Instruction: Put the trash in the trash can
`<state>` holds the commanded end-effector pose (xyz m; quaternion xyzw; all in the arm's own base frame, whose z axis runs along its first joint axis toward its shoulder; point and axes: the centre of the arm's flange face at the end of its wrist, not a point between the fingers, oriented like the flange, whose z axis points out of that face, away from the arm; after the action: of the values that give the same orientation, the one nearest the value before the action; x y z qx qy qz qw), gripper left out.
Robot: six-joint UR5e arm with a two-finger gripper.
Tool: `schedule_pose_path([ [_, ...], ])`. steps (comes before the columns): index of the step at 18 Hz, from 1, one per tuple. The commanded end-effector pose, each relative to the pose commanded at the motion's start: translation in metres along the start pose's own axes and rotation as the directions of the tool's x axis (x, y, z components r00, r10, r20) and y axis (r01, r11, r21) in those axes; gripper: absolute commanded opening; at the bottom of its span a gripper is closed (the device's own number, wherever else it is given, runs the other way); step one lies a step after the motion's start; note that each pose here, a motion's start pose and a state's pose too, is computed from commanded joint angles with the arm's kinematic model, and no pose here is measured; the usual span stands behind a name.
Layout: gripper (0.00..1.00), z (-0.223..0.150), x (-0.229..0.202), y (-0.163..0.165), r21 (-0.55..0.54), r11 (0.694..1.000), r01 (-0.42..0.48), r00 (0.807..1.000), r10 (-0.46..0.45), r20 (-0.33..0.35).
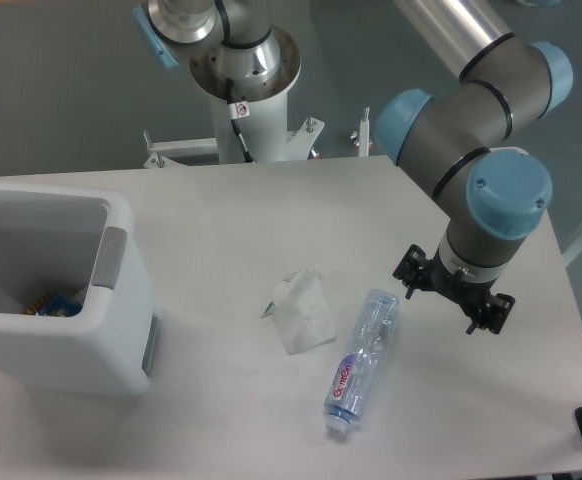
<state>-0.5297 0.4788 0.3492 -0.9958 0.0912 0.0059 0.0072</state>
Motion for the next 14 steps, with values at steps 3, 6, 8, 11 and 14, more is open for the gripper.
schedule_pose_path([
  [3,1.00,0.000,0.001,0.000,0.001,1.000,0.003,1.000,-0.003,-0.002],
  [6,1.00,-0.001,0.001,-0.001,0.003,1.000,0.003,1.000,-0.003,0.002],
  [8,1.00,0.000,0.001,-0.001,0.007,1.000,0.005,1.000,-0.005,0.001],
  [11,1.00,0.002,0.004,-0.003,0.009,1.000,0.023,1.000,-0.023,-0.006],
  [14,1.00,0.008,0.017,-0.007,0.031,0.994,0.106,0.994,-0.105,-0.030],
])
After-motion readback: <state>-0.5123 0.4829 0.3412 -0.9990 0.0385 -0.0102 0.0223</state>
